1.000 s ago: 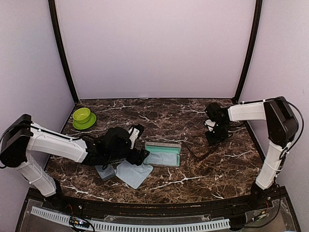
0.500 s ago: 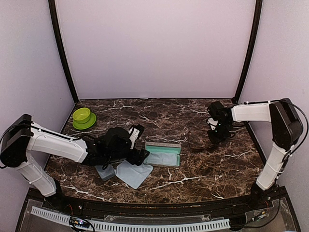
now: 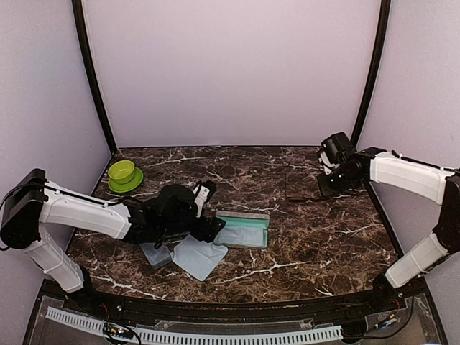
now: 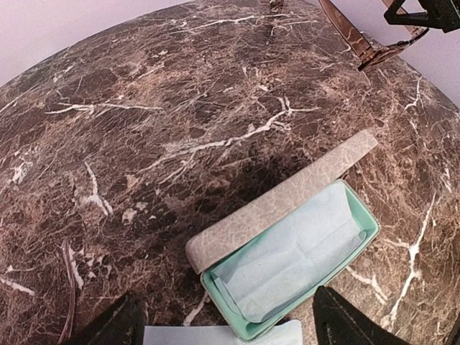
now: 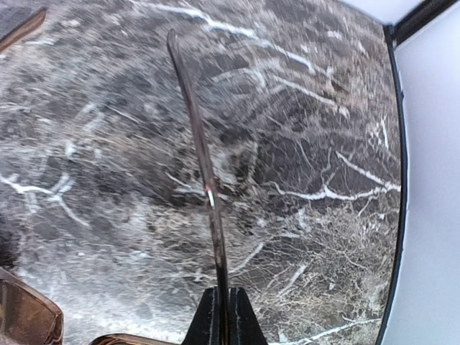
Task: Organize the sunglasses
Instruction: Pick up the sunglasses from the center of the board, then pass from the right arm to the left
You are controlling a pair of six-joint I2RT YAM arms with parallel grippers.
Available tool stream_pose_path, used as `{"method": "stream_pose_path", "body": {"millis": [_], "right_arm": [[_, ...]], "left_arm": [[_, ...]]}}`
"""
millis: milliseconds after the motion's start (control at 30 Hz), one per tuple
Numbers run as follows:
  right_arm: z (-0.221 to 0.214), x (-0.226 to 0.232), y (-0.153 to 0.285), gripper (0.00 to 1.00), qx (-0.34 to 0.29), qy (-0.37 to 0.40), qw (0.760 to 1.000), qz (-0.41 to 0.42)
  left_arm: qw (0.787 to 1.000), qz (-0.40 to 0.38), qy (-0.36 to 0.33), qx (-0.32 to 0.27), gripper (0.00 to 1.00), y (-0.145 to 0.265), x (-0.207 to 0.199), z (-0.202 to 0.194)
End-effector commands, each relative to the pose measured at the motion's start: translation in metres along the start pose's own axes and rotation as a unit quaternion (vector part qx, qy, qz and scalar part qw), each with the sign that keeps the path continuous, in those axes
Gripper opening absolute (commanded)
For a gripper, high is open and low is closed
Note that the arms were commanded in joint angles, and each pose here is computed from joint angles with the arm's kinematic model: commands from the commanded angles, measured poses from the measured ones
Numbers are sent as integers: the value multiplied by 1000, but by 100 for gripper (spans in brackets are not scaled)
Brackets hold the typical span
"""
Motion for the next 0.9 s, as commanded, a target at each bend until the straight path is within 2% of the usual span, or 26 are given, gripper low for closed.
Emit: {"method": "stream_pose_path", "body": {"millis": [0,333,567,733,867], "right_arm": [[7,14,26,0,-62,9,998,-21],[2,63,78,0,-197,62,978,39],[-7,90,92,0,-242,96,962,86],[-11,103,98,0,-268,109,951,111],[-13,109,97,0,-273,113,948,121]], "left_arm": [[999,-45,4,-18,84,8,-20,19],[989,-138,19,-54,83,27,-45,45],[973,-211,19,-95,83,39,-57,58],[968,-222,30,-117,73,45,-58,64],[959,-256,44,-113,74,48,-63,66]]}}
Point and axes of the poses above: each gripper's point midway between its finger pads, its own y axis back along the fingers, its own x axis along the line the jaws close on, z = x × y, the point moved 10 cm from there along y, back along the fingers, and after that the axes turned 15 degrees about y, right-handed, at the moved point
